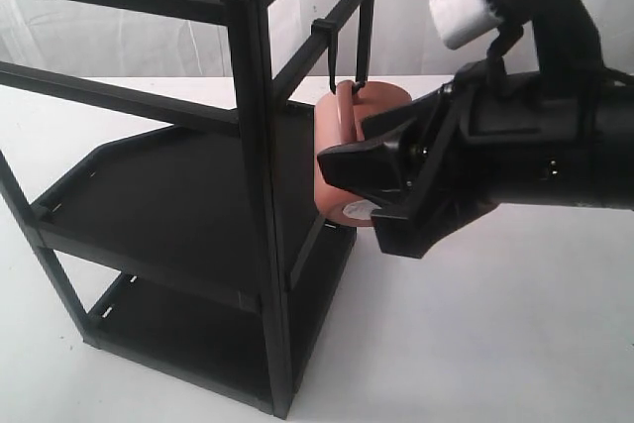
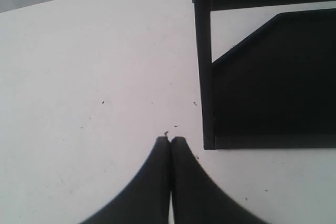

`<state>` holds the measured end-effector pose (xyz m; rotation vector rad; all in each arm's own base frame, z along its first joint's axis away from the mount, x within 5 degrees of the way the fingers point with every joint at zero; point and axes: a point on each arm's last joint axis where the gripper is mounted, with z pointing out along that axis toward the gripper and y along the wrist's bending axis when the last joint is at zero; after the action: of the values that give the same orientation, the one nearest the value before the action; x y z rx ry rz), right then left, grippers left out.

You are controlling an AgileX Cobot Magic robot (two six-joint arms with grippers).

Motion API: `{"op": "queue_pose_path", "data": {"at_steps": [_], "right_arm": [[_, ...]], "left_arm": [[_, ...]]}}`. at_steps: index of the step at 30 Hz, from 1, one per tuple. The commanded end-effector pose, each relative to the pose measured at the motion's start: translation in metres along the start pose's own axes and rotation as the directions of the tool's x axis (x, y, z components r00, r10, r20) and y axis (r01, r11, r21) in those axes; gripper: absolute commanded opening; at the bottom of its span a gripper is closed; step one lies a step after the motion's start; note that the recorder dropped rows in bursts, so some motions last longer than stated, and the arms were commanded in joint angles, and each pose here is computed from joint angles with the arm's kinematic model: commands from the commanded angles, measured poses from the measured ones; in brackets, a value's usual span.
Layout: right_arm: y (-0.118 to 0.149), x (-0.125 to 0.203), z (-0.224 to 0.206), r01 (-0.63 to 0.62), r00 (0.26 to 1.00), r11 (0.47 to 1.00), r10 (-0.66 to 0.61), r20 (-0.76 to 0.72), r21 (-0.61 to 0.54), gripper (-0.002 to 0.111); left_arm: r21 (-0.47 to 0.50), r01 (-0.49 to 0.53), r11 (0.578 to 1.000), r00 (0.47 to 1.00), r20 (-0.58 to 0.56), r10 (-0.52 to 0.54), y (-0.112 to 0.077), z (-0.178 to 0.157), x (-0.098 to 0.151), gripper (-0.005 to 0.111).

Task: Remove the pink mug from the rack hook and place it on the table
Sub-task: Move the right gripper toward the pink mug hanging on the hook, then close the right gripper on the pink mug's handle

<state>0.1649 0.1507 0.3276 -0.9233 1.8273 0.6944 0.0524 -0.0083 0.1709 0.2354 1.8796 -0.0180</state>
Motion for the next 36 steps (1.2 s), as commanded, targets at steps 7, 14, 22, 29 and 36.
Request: {"op": "queue_pose_path", "data": {"at_steps": [7, 14, 22, 29, 36], "right_arm": [[-0.012, 0.002, 0.018, 0.003, 1.0, 0.997, -0.003, -0.005, 0.08, 0.048], [-0.015, -0.001, 0.026, 0.0, 1.0, 0.997, 0.001, -0.015, 0.079, 0.045], [-0.02, -0.002, 0.028, -0.005, 1.0, 0.993, 0.005, 0.002, 0.118, 0.015], [-0.021, -0.003, 0.028, -0.007, 1.0, 0.991, 0.006, 0.01, 0.133, 0.0], [-0.019, -0.005, 0.024, -0.006, 1.0, 0.991, 0.004, 0.022, 0.13, 0.0]], "left_arm": [[0.0, 0.0, 1.0, 1.0, 0.001, 0.0, 0.0, 0.0, 0.001, 0.0], [0.0, 0.0, 1.0, 1.0, 0.001, 0.0, 0.0, 0.0, 0.001, 0.0], [0.0, 0.0, 1.0, 1.0, 0.001, 0.0, 0.0, 0.0, 0.001, 0.0], [0.0, 0.0, 1.0, 1.0, 0.001, 0.0, 0.0, 0.0, 0.001, 0.0], [0.0, 0.0, 1.0, 1.0, 0.001, 0.0, 0.0, 0.0, 0.001, 0.0]]}}
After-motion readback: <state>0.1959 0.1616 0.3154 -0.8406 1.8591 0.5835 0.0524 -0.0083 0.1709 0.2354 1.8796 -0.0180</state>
